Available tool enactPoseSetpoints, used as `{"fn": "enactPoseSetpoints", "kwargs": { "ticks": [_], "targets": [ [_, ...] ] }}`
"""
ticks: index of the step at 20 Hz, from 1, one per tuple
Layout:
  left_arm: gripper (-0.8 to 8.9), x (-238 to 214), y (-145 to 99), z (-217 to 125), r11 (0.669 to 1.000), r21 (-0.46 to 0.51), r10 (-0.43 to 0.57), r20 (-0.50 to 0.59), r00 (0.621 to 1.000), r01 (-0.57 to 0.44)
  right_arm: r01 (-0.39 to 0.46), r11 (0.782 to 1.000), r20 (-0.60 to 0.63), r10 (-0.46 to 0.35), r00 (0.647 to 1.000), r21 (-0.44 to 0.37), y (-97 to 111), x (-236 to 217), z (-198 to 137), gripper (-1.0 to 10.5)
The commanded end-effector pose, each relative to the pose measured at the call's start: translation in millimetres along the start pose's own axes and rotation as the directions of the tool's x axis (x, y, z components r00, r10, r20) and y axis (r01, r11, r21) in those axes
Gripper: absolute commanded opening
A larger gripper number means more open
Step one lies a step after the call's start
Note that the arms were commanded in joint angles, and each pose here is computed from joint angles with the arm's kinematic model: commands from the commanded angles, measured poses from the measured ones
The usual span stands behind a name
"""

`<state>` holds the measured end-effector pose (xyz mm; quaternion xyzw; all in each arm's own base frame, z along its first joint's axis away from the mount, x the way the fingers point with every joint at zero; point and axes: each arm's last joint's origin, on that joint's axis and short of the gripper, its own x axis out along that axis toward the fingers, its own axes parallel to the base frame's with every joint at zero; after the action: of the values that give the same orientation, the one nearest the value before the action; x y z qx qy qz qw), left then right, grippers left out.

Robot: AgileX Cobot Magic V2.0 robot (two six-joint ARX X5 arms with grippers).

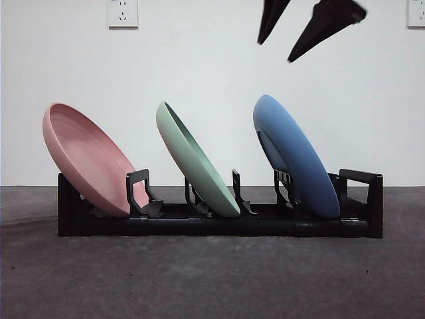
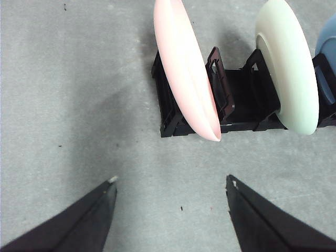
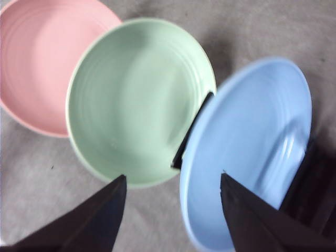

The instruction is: Place the plate

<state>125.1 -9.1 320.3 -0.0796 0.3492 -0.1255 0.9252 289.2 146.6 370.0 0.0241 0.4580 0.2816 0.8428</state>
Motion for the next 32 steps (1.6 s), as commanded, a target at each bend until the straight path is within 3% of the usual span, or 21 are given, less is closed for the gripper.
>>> {"fn": "enactPoseSetpoints", "kwargs": {
  "ticks": [1,12,16,20,27,32],
  "targets": [
    [3.33,-3.3,-1.5,4.6,1.0,0.005,-0.005,0.019,1.0,0.005,0.026,1.0,-0.006,-0.026,1.0,-0.017,2.1,14.2,9.0,2.7],
    [3.33,-3.5,-1.8,8.5,1.0,0.017,-0.008,0.058,0.998,0.007,0.043,0.999,-0.128,-0.044,0.991,-0.012,-11.2,64.8,8.9,2.7],
    [3.33,-3.5,-1.9,8.9,1.0,0.018,-0.009,0.062,0.998,0.008,0.039,0.999,-0.151,-0.041,0.988,-0.011,-11.6,74.0,7.8,1.3],
    [3.33,-3.6,-1.9,9.0,1.0,0.019,-0.009,0.063,0.998,0.008,0.034,0.999,-0.155,-0.036,0.987,-0.016,-8.7,74.7,7.2,0.1],
    [3.33,-3.5,-1.9,9.0,1.0,0.018,-0.009,0.062,0.998,0.008,-0.069,0.998,-0.172,0.07,0.982,0.015,-4.2,68.6,5.9,0.1],
    [3.33,-3.5,-1.9,9.0,1.0,0.019,-0.009,0.063,0.998,0.008,-0.086,0.996,-0.109,0.084,0.99,-0.01,4.3,36.4,5.9,0.1]
  ]
}}
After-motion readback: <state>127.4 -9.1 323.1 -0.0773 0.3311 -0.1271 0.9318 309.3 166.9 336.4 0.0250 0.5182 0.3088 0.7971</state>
